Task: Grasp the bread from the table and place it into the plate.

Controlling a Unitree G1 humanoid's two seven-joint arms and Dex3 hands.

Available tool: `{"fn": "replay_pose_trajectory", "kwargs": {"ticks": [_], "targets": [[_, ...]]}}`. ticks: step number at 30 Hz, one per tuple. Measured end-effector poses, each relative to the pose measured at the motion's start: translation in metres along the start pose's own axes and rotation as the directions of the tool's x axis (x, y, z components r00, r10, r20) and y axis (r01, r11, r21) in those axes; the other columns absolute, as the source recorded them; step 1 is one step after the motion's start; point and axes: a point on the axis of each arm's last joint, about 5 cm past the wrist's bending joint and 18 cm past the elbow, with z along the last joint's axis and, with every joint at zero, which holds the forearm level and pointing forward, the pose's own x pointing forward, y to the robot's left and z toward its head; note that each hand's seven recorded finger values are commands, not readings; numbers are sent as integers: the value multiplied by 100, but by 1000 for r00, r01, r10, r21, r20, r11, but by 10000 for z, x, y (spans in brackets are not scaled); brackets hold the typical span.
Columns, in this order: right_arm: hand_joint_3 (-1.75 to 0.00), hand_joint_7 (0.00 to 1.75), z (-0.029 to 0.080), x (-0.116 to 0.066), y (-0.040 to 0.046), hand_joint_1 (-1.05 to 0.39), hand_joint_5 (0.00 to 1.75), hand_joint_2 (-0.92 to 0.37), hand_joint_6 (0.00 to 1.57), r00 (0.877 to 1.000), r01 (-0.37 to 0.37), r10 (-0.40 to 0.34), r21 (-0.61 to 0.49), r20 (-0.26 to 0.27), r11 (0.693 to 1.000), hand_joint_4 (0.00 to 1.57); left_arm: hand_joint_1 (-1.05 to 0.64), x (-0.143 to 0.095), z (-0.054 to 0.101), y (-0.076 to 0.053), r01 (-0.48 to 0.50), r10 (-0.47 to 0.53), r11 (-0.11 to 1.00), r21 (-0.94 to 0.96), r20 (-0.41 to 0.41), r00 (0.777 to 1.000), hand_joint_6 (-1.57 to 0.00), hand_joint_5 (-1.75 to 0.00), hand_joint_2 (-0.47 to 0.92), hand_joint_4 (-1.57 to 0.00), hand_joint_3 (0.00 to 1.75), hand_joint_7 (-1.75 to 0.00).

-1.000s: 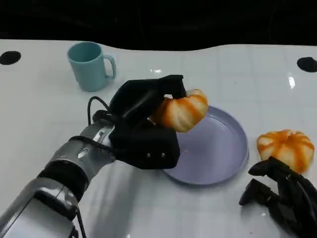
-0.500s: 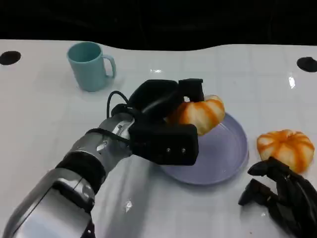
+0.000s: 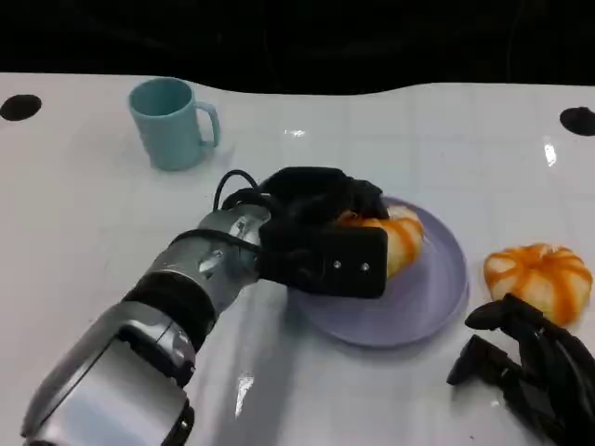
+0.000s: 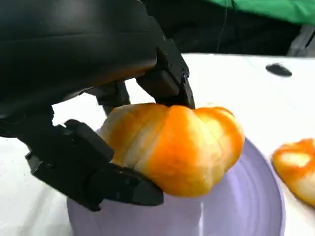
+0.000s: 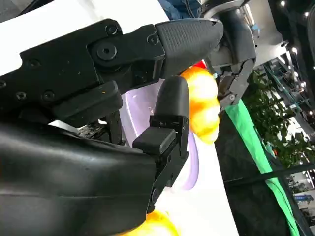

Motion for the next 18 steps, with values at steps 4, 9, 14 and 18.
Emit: {"fn": "replay_pose_trajectory", "kwargs": {"ticks": [4, 9, 14, 18], "targets": [[-22, 119, 0, -3, -2, -52, 151, -92, 59, 1000, -8, 8, 2, -1, 1000, 66, -91, -9, -22, 30, 55, -55, 998, 2, -15, 998, -20, -32, 92, -2, 62, 0], [-23, 118, -1, -6, -4, -52, 149, -92, 60, 1000, -10, 10, 2, -1, 1000, 66, -102, -15, -33, 63, 73, -72, 996, 44, -22, 997, -19, -24, 92, 0, 75, -1], [-23, 118, -1, -7, -4, -52, 149, -92, 61, 1000, -10, 10, 0, 0, 1000, 67, -101, -26, -50, 102, 83, -82, 995, 51, -26, 996, -23, -25, 92, -3, 75, -3], [-23, 117, -1, -7, -4, -54, 148, -92, 62, 1000, -9, 9, 0, 0, 1000, 68, -98, -48, -79, 146, 77, -76, 996, 45, -25, 997, -28, -28, 92, -7, 72, -5]]}}
